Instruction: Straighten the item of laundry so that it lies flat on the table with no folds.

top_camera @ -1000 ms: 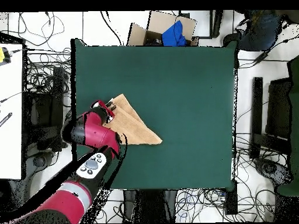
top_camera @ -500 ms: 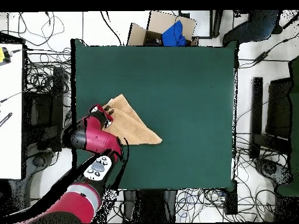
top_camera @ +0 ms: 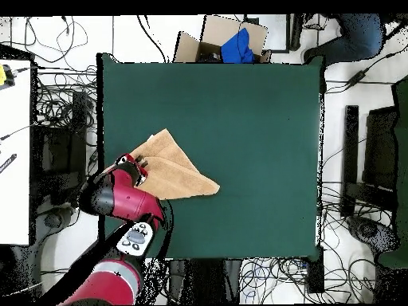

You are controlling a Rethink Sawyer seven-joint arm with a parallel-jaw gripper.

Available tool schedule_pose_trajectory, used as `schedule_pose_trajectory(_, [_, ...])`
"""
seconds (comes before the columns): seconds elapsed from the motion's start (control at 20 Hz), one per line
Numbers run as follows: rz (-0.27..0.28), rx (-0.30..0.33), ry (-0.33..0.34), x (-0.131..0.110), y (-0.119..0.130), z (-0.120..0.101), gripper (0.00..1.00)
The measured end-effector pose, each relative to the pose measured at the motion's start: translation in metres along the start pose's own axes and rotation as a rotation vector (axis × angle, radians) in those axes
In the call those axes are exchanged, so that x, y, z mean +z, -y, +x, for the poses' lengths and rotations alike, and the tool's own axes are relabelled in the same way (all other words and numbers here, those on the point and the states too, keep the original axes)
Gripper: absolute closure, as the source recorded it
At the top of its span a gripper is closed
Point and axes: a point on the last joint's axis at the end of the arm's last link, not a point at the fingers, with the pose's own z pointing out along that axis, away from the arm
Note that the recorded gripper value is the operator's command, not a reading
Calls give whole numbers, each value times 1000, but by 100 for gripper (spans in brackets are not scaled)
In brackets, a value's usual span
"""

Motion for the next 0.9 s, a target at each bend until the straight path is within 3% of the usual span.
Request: schedule_pose_trajectory(0.9, [6,-27,-93,-41,15,56,100])
